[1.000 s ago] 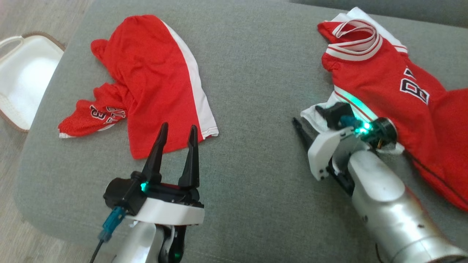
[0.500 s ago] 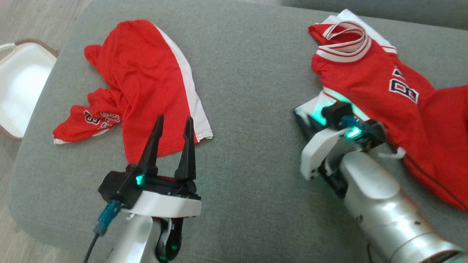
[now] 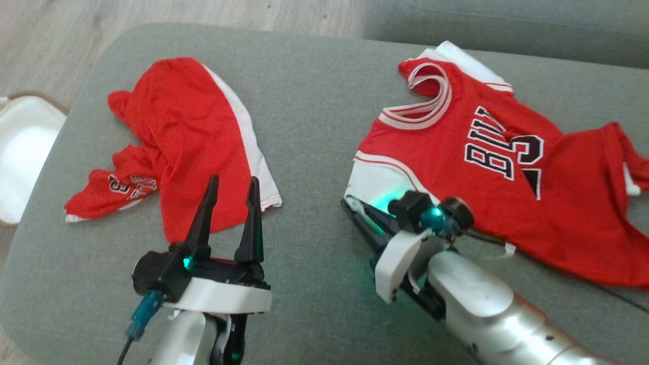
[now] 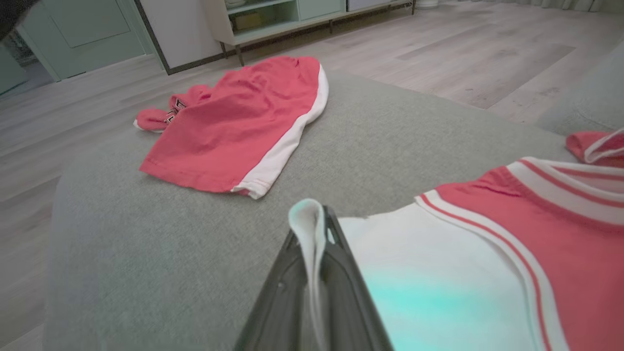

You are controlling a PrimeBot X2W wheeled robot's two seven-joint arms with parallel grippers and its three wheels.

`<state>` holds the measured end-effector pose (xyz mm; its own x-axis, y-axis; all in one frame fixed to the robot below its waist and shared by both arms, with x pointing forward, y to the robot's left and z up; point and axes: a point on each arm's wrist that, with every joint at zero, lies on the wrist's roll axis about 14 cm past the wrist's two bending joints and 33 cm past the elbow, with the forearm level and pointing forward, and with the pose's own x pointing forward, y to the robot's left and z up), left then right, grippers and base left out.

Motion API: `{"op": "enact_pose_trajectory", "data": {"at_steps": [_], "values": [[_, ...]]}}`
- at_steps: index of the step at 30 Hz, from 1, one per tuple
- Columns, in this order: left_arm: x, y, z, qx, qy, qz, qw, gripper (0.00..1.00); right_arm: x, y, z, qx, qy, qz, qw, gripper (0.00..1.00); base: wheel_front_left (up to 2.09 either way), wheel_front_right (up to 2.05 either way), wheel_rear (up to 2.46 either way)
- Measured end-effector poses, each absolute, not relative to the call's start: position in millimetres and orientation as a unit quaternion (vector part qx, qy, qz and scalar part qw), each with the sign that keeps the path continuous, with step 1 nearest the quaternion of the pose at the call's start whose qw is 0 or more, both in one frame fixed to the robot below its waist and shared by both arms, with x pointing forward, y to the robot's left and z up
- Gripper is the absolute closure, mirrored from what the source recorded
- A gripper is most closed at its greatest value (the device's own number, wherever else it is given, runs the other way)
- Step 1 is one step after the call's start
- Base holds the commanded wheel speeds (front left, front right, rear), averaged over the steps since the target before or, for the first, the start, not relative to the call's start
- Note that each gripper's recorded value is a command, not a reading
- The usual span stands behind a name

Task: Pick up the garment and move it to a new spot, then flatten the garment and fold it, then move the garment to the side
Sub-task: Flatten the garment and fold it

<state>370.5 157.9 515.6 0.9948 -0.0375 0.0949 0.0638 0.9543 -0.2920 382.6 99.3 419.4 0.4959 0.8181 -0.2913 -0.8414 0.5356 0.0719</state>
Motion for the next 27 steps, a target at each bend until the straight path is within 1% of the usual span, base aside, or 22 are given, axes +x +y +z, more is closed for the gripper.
{"op": "enact_pose_trajectory", "data": {"at_steps": [3, 6, 7, 8, 13, 17, 20, 23, 25, 27], "values": [[369, 153, 518, -0.148, -0.047, -0.033, 0.987, 0.0, 380, 89, 418, -0.044, 0.148, 0.473, 0.867, 0.0, 0.0, 0.0, 0.0], [369, 151, 520, -0.15, -0.051, -0.036, 0.987, 0.0, 395, 69, 430, -0.033, 0.133, 0.444, 0.886, 0.0, 0.0, 0.0, 0.0], [369, 151, 520, -0.15, -0.051, -0.036, 0.987, 0.0, 395, 69, 430, -0.033, 0.133, 0.444, 0.886, 0.0, 0.0, 0.0, 0.0], [369, 151, 521, -0.15, -0.052, -0.036, 0.987, 0.0, 401, 61, 435, -0.03, 0.127, 0.431, 0.893, 0.0, 0.0, 0.0, 0.0], [369, 142, 524, -0.15, -0.056, -0.052, 0.986, 0.0, 427, 0, 452, -0.005, 0.102, 0.347, 0.932, 0.0, 0.0, 0.0, 0.0], [372, 135, 529, -0.148, -0.063, -0.064, 0.985, 0.0, 434, -61, 465, 0.019, 0.074, 0.26, 0.963, 0.0, 0.0, 0.0, 0.0], [371, 125, 527, -0.151, -0.059, -0.079, 0.984, 0.0, 430, -110, 472, 0.021, 0.053, 0.188, 0.98, 0.0, 0.0, 0.0, 0.0], [371, 114, 525, -0.153, -0.053, -0.095, 0.982, 0.0, 417, -160, 475, 0.032, 0.034, 0.103, 0.994, 0.0, 0.0, 0.0, 0.0], [372, 106, 525, -0.154, -0.053, -0.108, 0.981, 0.0, 401, -179, 466, 0.036, 0.041, 0.062, 0.997, 0.0, 0.0, 0.0, 0.0], [374, 99, 526, -0.154, -0.052, -0.118, 0.98, 0.0, 383, -186, 449, 0.043, 0.065, 0.035, 0.996, 0.0, 0.0, 0.0, 0.0]]}}
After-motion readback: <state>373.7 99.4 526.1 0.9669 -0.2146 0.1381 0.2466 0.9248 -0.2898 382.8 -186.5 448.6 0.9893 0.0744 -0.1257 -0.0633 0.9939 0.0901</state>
